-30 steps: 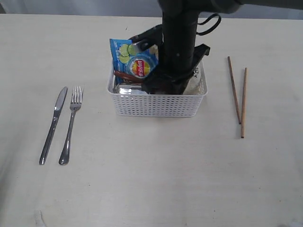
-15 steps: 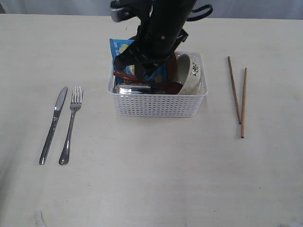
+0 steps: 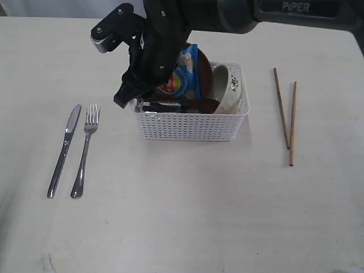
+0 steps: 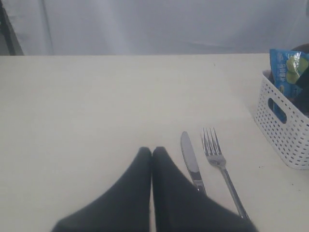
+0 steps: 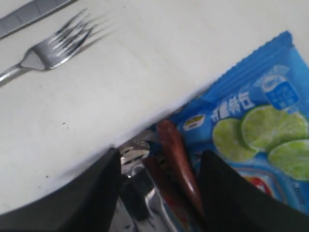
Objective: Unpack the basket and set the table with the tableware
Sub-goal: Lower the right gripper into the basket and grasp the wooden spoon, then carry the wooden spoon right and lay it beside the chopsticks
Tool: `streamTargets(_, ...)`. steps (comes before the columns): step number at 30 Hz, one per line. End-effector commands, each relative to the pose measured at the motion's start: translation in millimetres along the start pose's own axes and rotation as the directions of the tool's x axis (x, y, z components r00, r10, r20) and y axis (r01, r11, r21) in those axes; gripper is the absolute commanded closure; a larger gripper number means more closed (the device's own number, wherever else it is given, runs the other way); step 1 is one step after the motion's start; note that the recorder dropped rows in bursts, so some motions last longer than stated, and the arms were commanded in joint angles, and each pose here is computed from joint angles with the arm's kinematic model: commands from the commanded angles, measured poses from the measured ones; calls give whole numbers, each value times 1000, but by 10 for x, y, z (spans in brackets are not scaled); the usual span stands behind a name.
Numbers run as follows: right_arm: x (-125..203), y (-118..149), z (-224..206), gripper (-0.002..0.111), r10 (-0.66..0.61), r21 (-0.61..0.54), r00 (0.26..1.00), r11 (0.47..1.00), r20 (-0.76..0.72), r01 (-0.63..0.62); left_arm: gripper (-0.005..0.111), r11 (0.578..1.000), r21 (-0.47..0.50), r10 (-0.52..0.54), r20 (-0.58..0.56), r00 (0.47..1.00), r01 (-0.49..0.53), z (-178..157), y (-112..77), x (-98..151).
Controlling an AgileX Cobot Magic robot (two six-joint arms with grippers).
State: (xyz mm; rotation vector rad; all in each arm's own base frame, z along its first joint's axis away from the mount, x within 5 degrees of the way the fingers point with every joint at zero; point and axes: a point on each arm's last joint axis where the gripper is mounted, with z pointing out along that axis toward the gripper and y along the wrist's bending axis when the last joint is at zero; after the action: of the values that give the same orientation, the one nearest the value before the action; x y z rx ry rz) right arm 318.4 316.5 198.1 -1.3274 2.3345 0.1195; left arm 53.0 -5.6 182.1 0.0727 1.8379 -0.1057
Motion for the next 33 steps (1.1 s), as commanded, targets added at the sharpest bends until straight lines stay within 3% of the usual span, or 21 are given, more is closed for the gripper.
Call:
streamTargets(1, 42, -24, 183, 59, -19, 49, 999, 999, -30, 20, 107, 1000, -4, 4, 10, 1000, -4, 2, 3, -1)
streamTargets(5, 78, -25, 342, 60, -28, 62, 999, 998, -45, 31, 107, 1000, -4, 4, 10, 1000, -4, 2, 3, -1)
streamTargets(7, 84, -20, 375, 67, -24, 69, 999, 997, -47, 27, 107, 1000, -4, 4, 10, 1000, -4, 2, 3, -1)
streamTargets(12, 54, -33, 299, 109, -27, 76, 999, 997, -28, 29, 107, 1000, -4, 4, 10, 1000, -4, 2, 3, -1)
streamTargets(28, -165, -197, -1235, 109, -17, 190, 969, 981, 246, -31, 107, 1000, -4, 4, 10, 1000, -4, 2, 3, -1)
streamTargets(33, 48, -556, -1584, 109, 136, 308, 965, 930, 222, -202, 107, 1000, -4, 4, 10, 1000, -4, 2, 3, -1)
